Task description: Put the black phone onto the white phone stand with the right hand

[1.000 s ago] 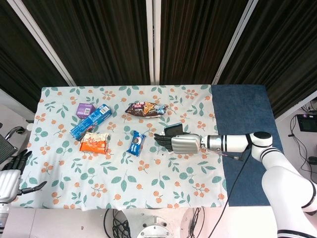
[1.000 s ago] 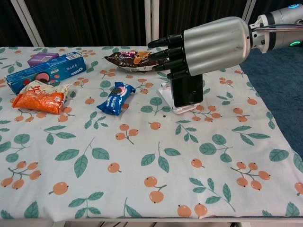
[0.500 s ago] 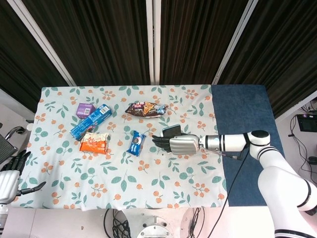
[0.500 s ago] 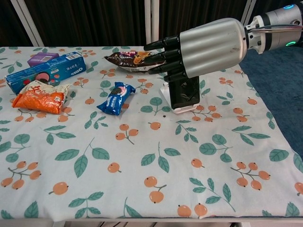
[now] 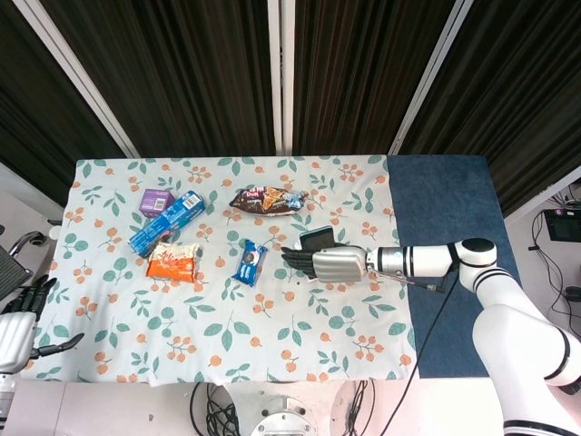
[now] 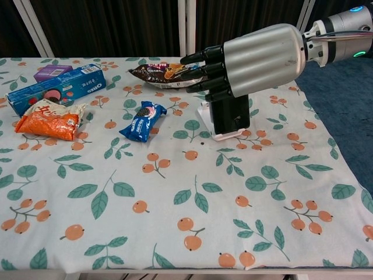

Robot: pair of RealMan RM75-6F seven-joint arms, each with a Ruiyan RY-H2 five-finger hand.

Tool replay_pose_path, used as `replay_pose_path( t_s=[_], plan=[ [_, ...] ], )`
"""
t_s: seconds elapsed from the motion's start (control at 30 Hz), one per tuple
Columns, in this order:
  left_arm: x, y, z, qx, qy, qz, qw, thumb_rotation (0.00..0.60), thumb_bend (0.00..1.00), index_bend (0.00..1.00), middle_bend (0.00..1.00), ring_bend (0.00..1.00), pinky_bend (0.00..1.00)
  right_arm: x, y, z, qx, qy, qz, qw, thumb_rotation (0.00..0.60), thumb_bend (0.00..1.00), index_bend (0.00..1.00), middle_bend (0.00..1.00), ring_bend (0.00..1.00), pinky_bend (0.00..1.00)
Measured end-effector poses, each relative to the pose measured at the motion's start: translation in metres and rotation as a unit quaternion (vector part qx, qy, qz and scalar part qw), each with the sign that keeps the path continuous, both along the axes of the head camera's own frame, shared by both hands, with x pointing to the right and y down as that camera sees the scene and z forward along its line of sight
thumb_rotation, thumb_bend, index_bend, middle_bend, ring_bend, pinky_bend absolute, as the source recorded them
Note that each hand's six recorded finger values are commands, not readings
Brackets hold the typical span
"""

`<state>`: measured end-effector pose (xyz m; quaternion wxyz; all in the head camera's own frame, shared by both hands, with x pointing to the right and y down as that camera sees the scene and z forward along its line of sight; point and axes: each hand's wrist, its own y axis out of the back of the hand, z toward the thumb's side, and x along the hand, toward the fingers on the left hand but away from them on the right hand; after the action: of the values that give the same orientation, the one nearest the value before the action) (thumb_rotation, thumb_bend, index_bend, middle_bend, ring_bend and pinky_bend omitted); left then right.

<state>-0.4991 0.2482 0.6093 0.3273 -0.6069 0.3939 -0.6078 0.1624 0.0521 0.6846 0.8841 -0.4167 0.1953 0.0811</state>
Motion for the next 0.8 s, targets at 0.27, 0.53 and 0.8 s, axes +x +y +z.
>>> replay_pose_path(
  t_s=[0.27,0.53,0.8],
  plan=[
    [0.0,-0.0005,-0.0002,0.001,0.0,0.001,1.0,0.316,0.07,0.03,0.02,0.1,0.26,0.0,0.0003,0.0006,-0.003,-0.002,0.006,1.0,0.6,0.29,0.47,0.08,0.0,0.0],
    [-0.0007,0.0003,0.0003,-0.001,0.0,0.001,1.0,0.318,0.07,0.03,0.02,0.1,0.26,-0.0027,0.0025,0.0023,-0.006,-0.01,0.013,0.9998,0.6,0.29,0.46,0.09,0.0,0.0],
    [-0.0015,0.0007,0.0004,-0.002,0.0,0.0,1.0,0.319,0.07,0.03,0.02,0.1,0.26,-0.0014,0.0037,0.0051,-0.005,-0.008,0.014,0.9999,0.6,0.29,0.47,0.08,0.0,0.0]
  ],
)
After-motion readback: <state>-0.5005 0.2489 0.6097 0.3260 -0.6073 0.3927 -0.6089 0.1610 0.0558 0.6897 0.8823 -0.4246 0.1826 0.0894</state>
